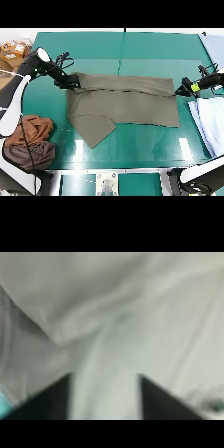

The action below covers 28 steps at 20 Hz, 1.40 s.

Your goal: Fold the shirts.

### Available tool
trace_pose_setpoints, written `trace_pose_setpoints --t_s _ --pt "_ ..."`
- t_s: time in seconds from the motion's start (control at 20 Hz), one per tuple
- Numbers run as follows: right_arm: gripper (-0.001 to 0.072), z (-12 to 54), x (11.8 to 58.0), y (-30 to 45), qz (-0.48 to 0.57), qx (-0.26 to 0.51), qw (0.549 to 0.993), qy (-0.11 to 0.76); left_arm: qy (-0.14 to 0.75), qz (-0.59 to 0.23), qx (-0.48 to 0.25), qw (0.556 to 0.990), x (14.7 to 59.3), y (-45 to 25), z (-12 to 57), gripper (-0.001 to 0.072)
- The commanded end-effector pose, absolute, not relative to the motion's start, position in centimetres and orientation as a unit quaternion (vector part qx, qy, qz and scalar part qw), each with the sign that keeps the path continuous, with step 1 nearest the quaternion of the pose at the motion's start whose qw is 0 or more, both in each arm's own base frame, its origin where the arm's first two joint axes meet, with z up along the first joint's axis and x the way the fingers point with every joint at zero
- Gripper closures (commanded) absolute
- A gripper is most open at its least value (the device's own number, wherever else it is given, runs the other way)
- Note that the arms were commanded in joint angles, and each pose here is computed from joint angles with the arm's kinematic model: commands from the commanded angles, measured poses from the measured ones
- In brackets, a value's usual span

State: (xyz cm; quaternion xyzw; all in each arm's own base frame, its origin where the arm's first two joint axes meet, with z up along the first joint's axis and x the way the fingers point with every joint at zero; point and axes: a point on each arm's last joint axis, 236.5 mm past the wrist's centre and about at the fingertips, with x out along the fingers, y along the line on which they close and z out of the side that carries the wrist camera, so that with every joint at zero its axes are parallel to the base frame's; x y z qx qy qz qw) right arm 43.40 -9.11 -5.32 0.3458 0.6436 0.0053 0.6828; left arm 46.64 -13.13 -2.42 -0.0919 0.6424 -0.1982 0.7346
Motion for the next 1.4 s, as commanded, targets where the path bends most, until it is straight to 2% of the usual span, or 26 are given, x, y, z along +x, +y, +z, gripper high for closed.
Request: trace_pose_setpoints --t_s 0.0,0.05,0.2,0.35,0.5,0.55,0.6,0.65,0.7,0.75,0.8,0.9,1.05,1.25,1.3,1.35 --pt "0.0635 -3.8 39.6 -9.7 0.009 0.363 0.634 0.683 0.697 -0.215 -0.079 0.679 43.0 -13.0 -0.9 0.0538" --pt "0.0635 -3.3 39.0 -10.0 0.003 0.367 0.636 0.679 0.71 -0.219 -0.076 0.664 42.0 -12.9 -0.6 0.0679" --pt "0.0636 -1.8 36.5 -9.8 -0.019 0.377 0.652 0.657 0.727 -0.213 -0.081 0.648 40.2 -12.8 0.3 0.0679" --pt "0.0636 -1.8 32.5 -9.4 -0.062 0.393 0.676 0.621 0.715 -0.205 -0.084 0.663 37.3 -12.6 1.8 0.068" --pt "0.0634 -3.6 27.3 -7.0 -0.085 0.416 0.662 0.617 0.696 -0.175 -0.101 0.689 32.4 -11.7 1.2 0.0679" --pt "0.0596 -4.6 25.6 -5.5 -0.084 0.428 0.646 0.627 0.69 -0.16 -0.116 0.696 30.5 -11.6 0.5 0.0679" --pt "0.0456 -5.5 24.5 -4.2 -0.08 0.441 0.629 0.635 0.688 -0.145 -0.13 0.699 28.9 -11.4 -0.2 0.0677" --pt "0.0335 -6.7 23.6 -3.3 -0.08 0.454 0.615 0.64 0.686 -0.131 -0.143 0.701 27.4 -11.2 -1.2 0.0649" --pt "0.0331 -7.7 23.2 -2.8 -0.086 0.465 0.609 0.637 0.683 -0.126 -0.151 0.704 26.2 -11.2 -2.3 0.0351" --pt "0.0331 -8.6 23.2 -2.4 -0.092 0.479 0.606 0.628 0.68 -0.115 -0.169 0.704 25.5 -11.3 -3.3 0.0129" --pt "0.0331 -9.3 23.5 -2.0 -0.099 0.498 0.606 0.613 0.679 -0.109 -0.19 0.701 24.9 -11.7 -4.4 0.0106" --pt "0.0331 -10.3 24.9 -1.6 -0.113 0.533 0.611 0.574 0.668 -0.107 -0.241 0.696 24.4 -13.0 -6.6 0.0107" --pt "0.033 -11.4 26.5 -1.6 -0.134 0.549 0.625 0.539 0.639 -0.102 -0.317 0.693 24.5 -14.6 -9.0 0.0107" --pt "0.0331 -11.7 29.5 -2.0 -0.152 0.564 0.645 0.493 0.619 -0.097 -0.381 0.68 25.0 -15.9 -11.1 0.0108" --pt "0.0346 -11.8 30.0 -2.0 -0.155 0.563 0.651 0.485 0.61 -0.099 -0.393 0.681 25.7 -16.2 -11.2 0.0107" --pt "0.0432 -11.8 30.3 -1.9 -0.155 0.558 0.657 0.483 0.599 -0.103 -0.405 0.683 26.3 -16.5 -11.1 0.0118"
